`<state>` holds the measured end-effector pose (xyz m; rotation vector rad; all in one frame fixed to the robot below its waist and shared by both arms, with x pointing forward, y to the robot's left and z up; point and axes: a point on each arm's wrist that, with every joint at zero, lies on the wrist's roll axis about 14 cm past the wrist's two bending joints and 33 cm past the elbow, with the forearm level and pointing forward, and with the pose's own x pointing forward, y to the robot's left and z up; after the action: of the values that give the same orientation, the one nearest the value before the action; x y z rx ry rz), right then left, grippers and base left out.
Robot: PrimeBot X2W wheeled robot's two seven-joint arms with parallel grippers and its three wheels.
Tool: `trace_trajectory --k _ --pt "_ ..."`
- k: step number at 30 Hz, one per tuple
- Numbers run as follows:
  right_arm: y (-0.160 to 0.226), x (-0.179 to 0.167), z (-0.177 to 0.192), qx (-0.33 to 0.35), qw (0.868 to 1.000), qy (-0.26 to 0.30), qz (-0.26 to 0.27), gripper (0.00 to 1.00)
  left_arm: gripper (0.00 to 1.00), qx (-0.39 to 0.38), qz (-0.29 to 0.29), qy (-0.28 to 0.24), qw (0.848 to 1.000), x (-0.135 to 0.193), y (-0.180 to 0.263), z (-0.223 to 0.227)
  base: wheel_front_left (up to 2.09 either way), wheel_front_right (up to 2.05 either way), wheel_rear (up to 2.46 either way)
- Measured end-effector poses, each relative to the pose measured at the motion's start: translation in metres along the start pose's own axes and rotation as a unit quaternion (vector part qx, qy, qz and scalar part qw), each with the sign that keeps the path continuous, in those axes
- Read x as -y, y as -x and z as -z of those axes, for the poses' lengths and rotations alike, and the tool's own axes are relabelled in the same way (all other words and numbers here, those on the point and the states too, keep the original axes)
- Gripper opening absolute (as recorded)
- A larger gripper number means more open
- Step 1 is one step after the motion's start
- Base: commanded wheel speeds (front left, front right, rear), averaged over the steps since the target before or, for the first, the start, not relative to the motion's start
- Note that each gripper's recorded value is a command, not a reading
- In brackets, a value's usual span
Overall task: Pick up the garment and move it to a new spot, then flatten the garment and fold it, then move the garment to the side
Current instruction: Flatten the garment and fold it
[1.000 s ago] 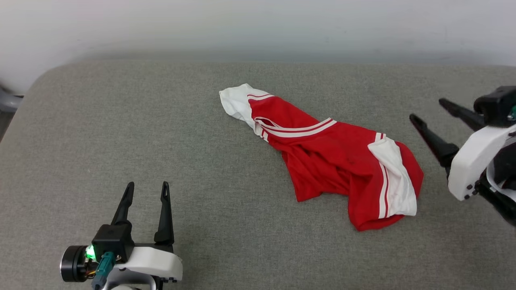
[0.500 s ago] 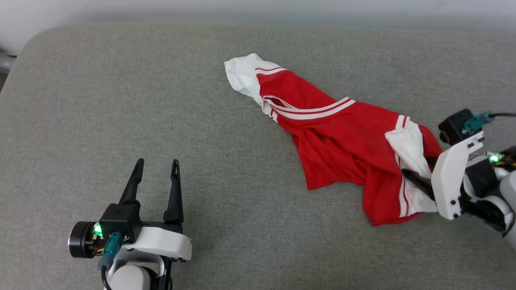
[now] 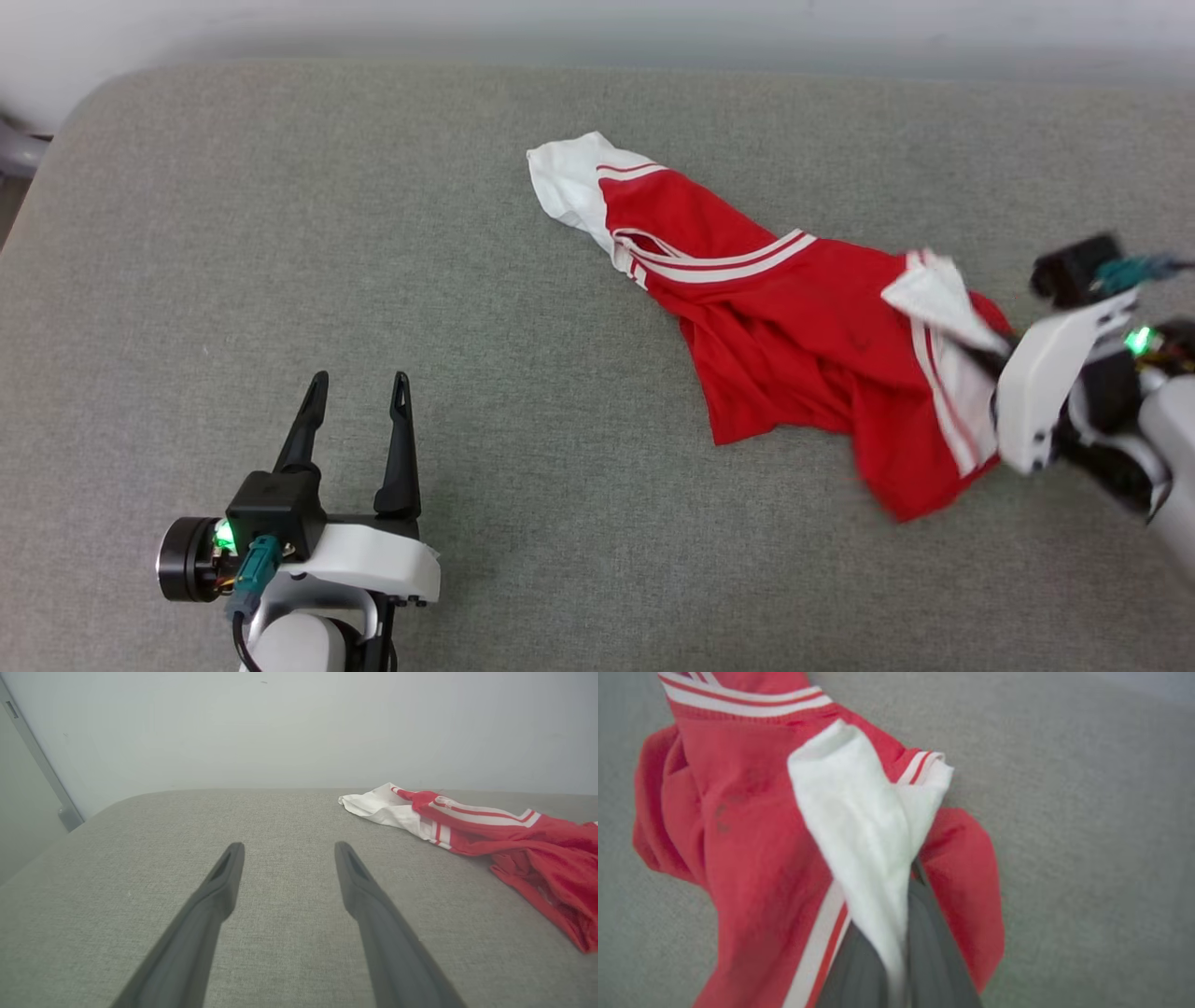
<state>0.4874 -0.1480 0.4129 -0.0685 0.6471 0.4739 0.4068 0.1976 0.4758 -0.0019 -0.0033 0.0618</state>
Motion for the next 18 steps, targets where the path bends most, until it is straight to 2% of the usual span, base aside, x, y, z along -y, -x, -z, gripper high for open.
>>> trace_trajectory --k 4,11,15,18 --pt "0.011 0.013 -0.056 0.095 0.995 0.002 0.019 0.00 1.00 0.009 0.002 0.001 1.000 0.001 0.001 -0.006 0.00 0.00 0.00" --pt "0.038 0.015 -0.114 0.206 0.977 0.039 0.032 0.00 1.00 0.017 -0.001 0.002 1.000 0.000 0.009 -0.014 0.00 0.00 0.00" --pt "0.050 0.002 -0.116 0.231 0.969 0.081 0.025 0.00 1.00 0.021 -0.003 0.003 1.000 -0.002 0.016 -0.017 0.00 0.00 0.00" --pt "0.054 -0.012 -0.087 0.220 0.972 0.077 0.010 0.00 1.00 0.024 -0.007 0.003 1.000 -0.005 0.023 -0.020 0.00 0.00 0.00"
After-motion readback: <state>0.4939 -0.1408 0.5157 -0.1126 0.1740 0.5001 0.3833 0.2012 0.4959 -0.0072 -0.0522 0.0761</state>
